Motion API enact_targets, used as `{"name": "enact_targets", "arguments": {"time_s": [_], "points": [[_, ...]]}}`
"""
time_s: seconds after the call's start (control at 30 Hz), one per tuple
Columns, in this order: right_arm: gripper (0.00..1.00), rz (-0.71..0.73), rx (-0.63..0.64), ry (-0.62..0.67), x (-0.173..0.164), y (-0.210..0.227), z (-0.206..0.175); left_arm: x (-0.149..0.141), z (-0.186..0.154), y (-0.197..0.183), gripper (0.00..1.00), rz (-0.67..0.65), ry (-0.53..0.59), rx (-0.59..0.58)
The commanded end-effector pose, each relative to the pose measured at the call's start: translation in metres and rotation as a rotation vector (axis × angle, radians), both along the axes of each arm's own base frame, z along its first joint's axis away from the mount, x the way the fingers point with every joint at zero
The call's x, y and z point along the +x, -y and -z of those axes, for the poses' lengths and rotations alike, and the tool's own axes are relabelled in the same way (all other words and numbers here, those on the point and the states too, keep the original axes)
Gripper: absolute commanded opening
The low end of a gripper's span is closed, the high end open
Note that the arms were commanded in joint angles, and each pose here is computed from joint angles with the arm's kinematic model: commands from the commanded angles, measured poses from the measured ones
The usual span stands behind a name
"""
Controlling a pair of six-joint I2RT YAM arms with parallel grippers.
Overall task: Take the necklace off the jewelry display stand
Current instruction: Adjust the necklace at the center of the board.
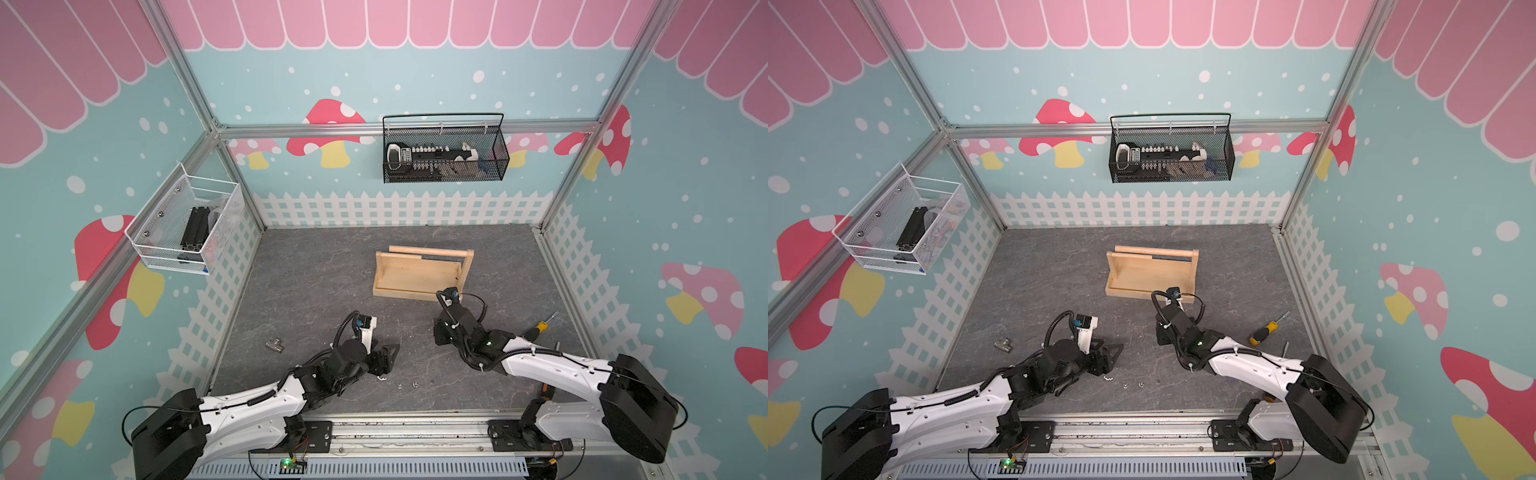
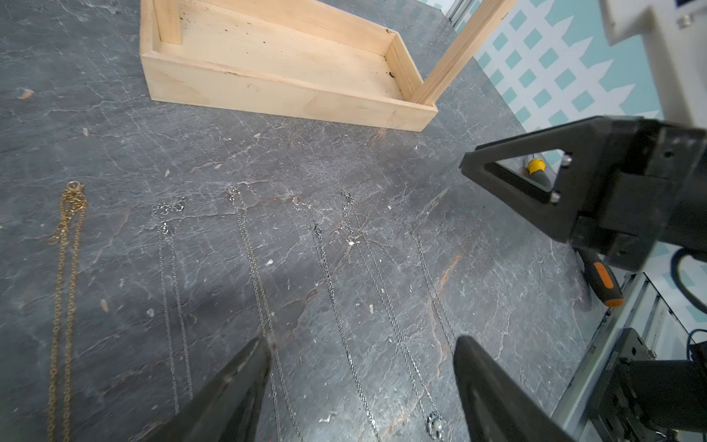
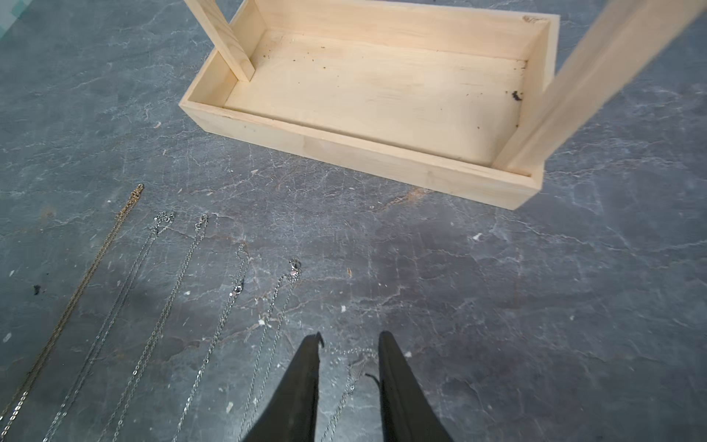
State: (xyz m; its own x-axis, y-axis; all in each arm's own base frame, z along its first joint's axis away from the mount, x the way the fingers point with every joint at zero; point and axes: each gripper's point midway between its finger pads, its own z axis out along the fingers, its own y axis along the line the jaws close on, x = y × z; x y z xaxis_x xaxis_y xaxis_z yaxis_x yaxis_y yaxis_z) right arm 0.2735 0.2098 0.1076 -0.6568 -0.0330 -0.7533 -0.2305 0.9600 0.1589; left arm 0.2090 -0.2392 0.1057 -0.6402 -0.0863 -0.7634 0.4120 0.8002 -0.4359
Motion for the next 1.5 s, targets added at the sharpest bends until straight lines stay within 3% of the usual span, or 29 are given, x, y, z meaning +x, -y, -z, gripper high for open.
{"name": "enact_targets", "arguments": {"time_s": [0.0, 0.17, 0.3, 0.47, 0.63, 1.47], "points": [[0.29, 0.031, -0.021, 0.026, -0.01, 0.023, 0.0, 0.005, -0.02, 0.005, 0.77, -0.004, 0.024, -0.05], [0.29, 0.02, -0.021, 0.048, -0.02, 0.034, -0.005, 0.005, -0.022, 0.009, 0.77, 0.006, 0.023, -0.057], [0.28, 0.071, -0.077, -0.033, -0.021, 0.041, 0.013, 0.006, -0.022, 0.012, 0.77, 0.011, 0.023, -0.064], [0.24, 0.057, -0.112, -0.169, -0.017, 0.021, 0.048, 0.006, -0.022, 0.013, 0.77, 0.013, 0.021, -0.066], [0.25, 0.01, -0.037, -0.226, -0.011, -0.009, 0.066, 0.006, -0.024, 0.012, 0.77, 0.016, 0.029, -0.053], [0.26, 0.052, -0.138, -0.26, 0.016, -0.023, 0.088, 0.006, -0.021, 0.011, 0.77, 0.023, 0.035, -0.023]]}}
